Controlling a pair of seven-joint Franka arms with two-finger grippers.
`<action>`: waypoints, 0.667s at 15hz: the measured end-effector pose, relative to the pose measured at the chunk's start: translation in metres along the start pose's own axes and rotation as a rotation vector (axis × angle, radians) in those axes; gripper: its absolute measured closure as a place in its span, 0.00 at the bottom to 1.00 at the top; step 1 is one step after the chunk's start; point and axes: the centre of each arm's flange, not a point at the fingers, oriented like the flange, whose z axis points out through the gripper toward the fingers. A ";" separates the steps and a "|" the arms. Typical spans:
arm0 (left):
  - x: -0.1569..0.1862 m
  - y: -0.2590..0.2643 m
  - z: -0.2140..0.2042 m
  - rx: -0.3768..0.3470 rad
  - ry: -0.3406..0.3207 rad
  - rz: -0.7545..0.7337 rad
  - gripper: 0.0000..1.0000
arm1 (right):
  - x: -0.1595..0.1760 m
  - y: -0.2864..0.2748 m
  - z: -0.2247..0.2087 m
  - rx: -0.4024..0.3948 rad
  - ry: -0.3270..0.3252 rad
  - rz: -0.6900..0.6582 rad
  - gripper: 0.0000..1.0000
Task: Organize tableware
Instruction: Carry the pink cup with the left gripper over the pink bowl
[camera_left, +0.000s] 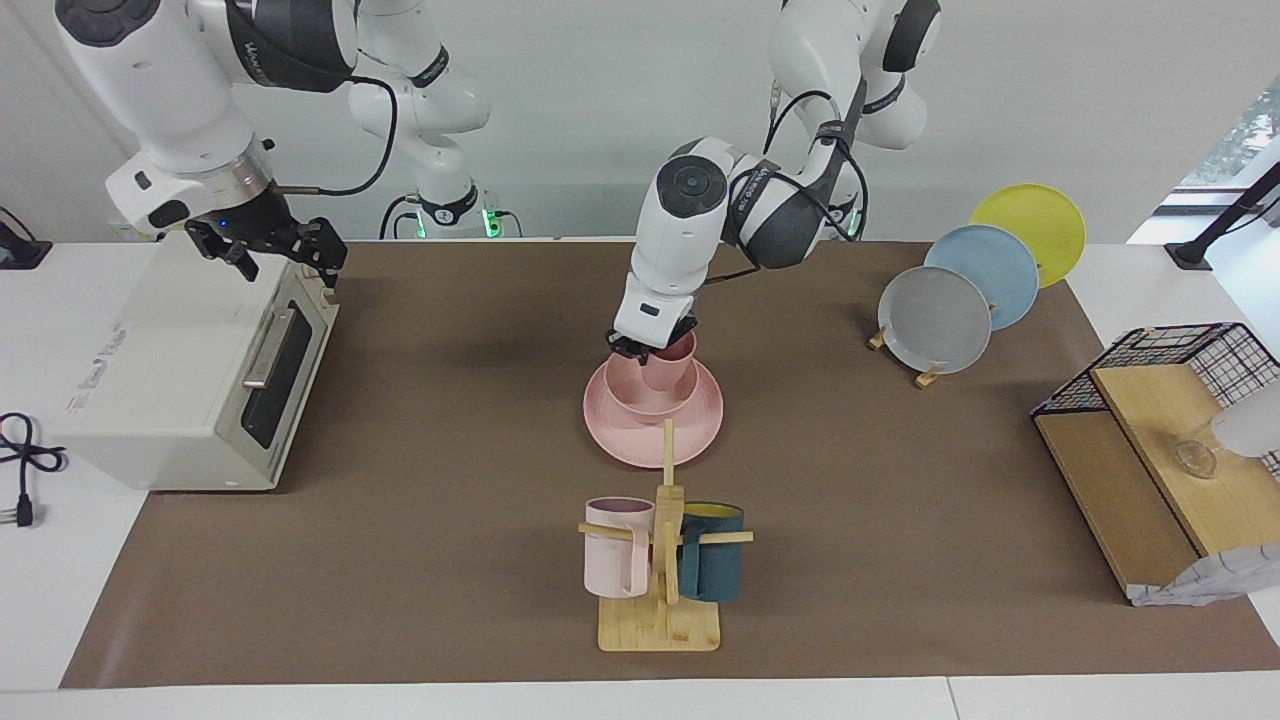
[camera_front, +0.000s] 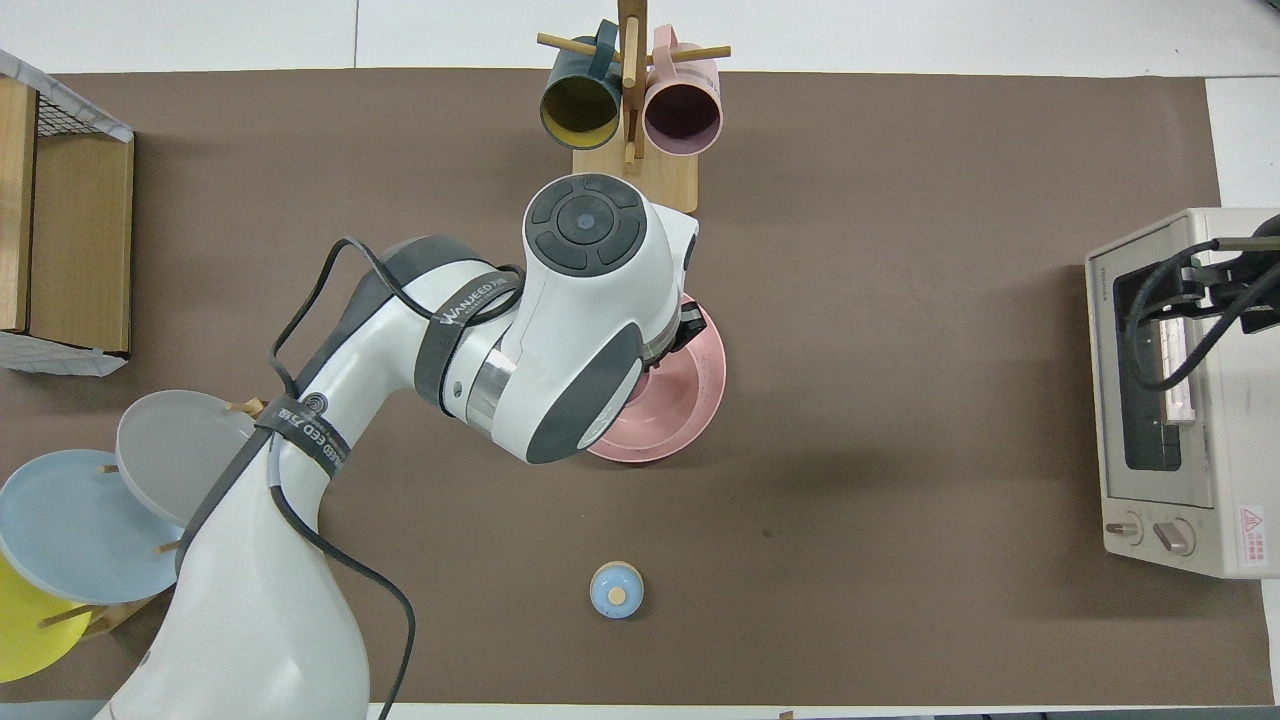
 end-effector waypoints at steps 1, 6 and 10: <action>-0.001 0.000 0.006 0.000 0.001 -0.002 0.95 | 0.000 0.002 0.000 0.000 0.000 0.004 0.00; 0.001 0.000 0.020 -0.010 0.009 -0.020 0.95 | -0.005 0.001 -0.004 0.000 0.001 -0.019 0.00; -0.001 0.001 0.029 -0.016 0.014 -0.019 0.95 | -0.011 0.003 -0.007 0.002 -0.001 -0.017 0.00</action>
